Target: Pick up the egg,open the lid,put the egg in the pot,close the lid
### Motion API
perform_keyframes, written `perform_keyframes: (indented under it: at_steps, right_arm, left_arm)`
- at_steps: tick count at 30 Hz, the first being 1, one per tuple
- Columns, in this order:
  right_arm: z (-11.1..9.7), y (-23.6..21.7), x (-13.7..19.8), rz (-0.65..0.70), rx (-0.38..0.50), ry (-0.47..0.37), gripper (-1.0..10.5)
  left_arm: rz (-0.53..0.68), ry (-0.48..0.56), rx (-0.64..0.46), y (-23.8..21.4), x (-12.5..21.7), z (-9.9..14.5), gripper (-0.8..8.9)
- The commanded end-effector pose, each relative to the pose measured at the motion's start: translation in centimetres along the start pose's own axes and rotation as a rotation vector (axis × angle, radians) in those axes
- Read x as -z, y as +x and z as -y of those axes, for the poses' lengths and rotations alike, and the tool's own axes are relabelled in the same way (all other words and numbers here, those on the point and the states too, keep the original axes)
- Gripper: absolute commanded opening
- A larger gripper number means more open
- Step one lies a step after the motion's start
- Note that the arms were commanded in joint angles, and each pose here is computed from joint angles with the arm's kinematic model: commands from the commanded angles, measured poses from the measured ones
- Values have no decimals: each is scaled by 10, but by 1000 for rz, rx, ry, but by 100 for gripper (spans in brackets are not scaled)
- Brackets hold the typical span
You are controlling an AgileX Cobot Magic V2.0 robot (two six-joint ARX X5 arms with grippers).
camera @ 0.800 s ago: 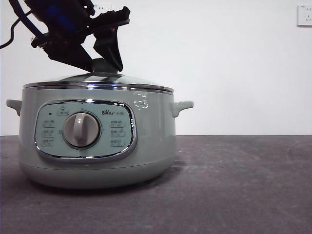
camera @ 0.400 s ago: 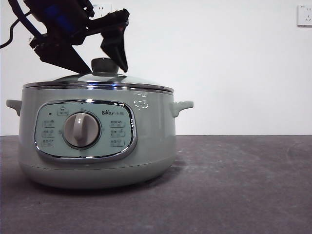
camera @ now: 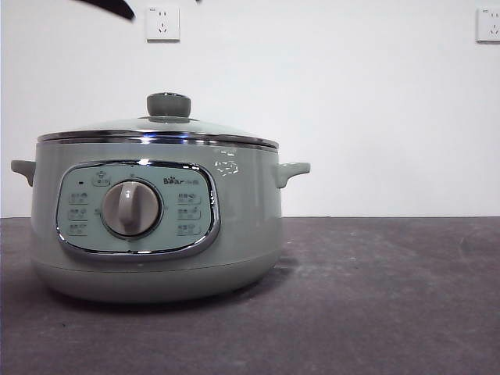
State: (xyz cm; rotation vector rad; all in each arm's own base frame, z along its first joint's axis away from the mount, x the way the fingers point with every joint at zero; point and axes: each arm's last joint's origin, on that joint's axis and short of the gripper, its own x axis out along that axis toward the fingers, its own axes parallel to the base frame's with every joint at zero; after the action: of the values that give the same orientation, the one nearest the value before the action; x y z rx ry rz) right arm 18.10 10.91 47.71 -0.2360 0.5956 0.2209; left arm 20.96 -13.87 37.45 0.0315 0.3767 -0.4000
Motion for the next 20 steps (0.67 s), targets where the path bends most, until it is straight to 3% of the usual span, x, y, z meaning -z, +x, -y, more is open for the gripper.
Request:
perform_keyframes:
  at_steps: [1,2,5,6,7,12,17,20]
  right_arm:
    - [0,-1,8,-12,-1,23,367]
    - [0,0,10,-17,-1,22,301]
    - [0,2,23,-36,1,20,26]
    - [0,3,28,-32,1,22,-23]
    - [0,5,34,-23,0,25,-10]
    - [0,15,89,145,-14,80,-10]
    - [-1,28,159,242,-20,100,-10]
    - [-1,32,182,295,-25,119,-10]
  left_arm:
    - [2,49,0,-18,-1,-2,476]
    - [2,52,0,-25,-1,-4,427]
    - [-13,89,-2,-47,1,-8,146]
    - [-20,108,-4,-55,2,-10,26]
    - [-27,122,-5,-62,4,-11,-14]
    - [-4,125,-83,-100,20,-23,-8]
    - [87,98,-141,-118,74,-34,-8]
    - [99,93,-152,-119,101,-38,-8]
